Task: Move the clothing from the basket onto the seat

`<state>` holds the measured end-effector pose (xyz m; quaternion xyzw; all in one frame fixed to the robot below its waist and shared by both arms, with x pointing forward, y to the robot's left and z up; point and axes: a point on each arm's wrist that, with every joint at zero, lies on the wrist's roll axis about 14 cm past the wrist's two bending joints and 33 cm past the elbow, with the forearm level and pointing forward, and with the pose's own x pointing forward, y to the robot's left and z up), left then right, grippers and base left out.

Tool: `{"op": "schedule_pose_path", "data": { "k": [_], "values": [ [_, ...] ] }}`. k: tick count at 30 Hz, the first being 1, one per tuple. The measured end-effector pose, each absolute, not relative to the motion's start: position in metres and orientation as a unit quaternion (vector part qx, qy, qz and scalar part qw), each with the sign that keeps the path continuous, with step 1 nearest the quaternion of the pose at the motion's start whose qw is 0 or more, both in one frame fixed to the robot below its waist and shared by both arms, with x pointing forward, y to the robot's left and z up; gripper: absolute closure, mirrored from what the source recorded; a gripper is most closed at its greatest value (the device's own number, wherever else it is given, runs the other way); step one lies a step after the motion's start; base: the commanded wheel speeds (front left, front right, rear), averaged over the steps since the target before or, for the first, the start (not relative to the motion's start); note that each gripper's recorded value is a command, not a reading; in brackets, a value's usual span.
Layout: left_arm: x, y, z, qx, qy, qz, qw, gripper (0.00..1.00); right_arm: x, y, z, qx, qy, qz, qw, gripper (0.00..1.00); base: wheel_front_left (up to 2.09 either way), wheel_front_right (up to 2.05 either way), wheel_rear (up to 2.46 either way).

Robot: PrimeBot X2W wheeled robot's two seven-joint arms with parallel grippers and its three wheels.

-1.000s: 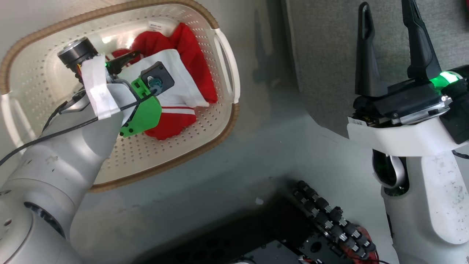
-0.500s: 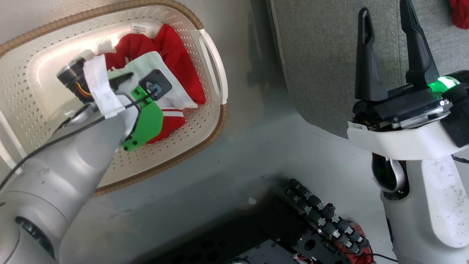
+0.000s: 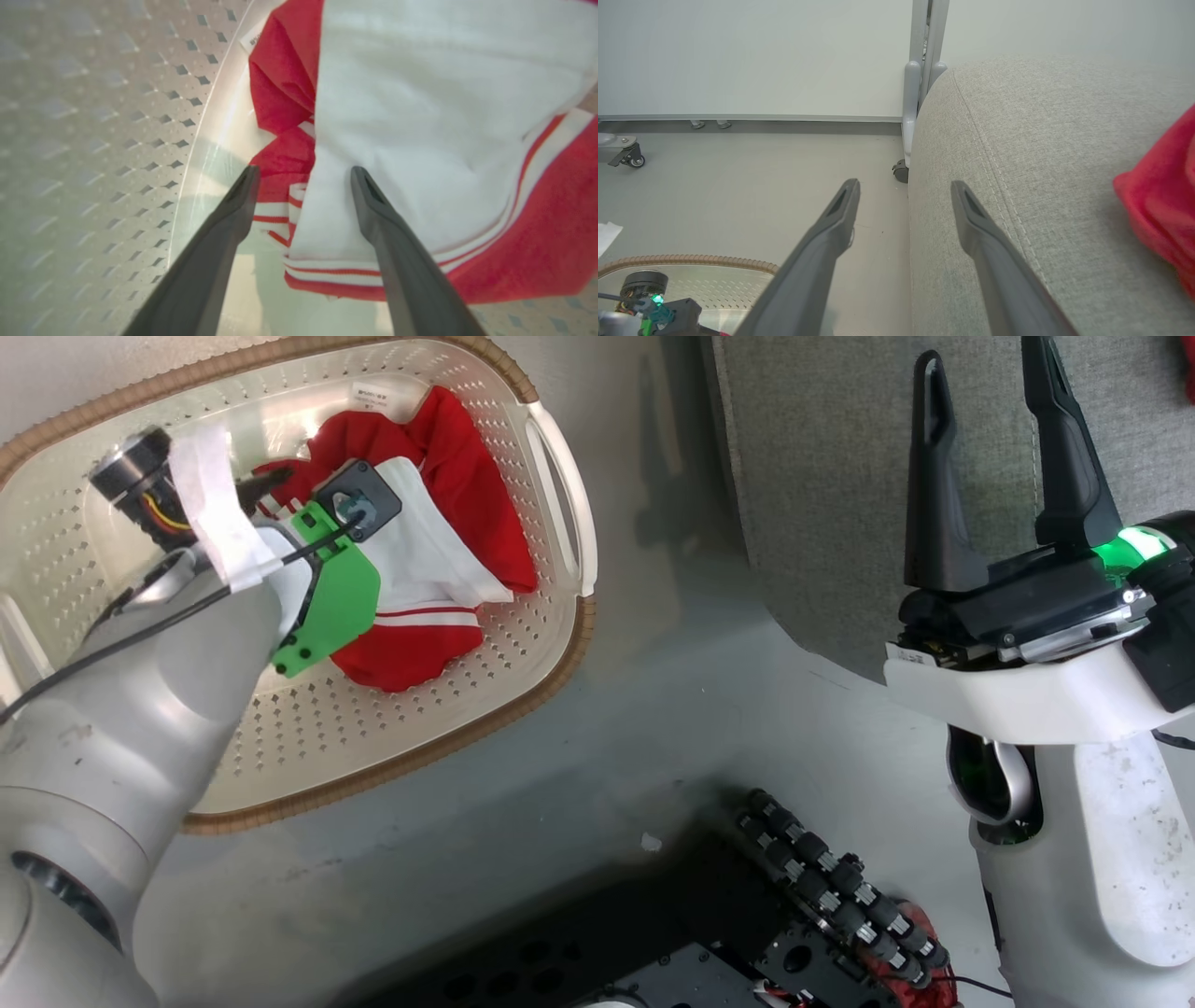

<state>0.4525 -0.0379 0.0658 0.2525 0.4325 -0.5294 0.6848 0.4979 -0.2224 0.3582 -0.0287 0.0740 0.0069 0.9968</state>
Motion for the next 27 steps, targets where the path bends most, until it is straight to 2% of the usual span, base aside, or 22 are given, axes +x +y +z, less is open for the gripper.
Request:
{"op": "schedule_pose_path", "data": {
  "k": [6,14,15,16,17,22,27],
  "values": [
    [0.418,-0.029,0.057,0.231,0.512,-0.513,0.649,0.0,0.498,-0.221,0.357,-0.031,0.075,0.01,0.997,0.0,0.0,0.0,0.0],
    [0.39,-0.036,0.067,0.201,0.554,-0.528,0.612,0.0,0.498,-0.223,0.354,-0.032,0.078,0.007,0.996,0.0,0.0,0.0,0.0],
    [0.39,-0.033,0.067,0.205,0.558,-0.527,0.607,0.53,0.499,-0.222,0.355,-0.031,0.077,0.008,0.997,0.0,0.0,0.0,0.0],
    [0.389,-0.032,0.067,0.206,0.56,-0.529,0.604,0.94,0.499,-0.222,0.355,-0.031,0.076,0.008,0.997,0.0,0.0,0.0,0.0],
    [0.388,-0.03,0.067,0.205,0.564,-0.528,0.601,1.0,0.5,-0.222,0.355,-0.031,0.075,0.009,0.997,0.0,0.0,0.0,0.0],
    [0.38,-0.019,0.068,0.191,0.6,-0.516,0.581,1.0,0.503,-0.22,0.356,-0.03,0.071,0.012,0.997,0.0,0.0,0.0,0.0],
    [0.386,-0.017,0.073,0.183,0.601,-0.513,0.584,1.0,0.507,-0.22,0.366,-0.022,0.059,0.012,0.998,0.0,0.0,0.0,0.0]
  ]
}}
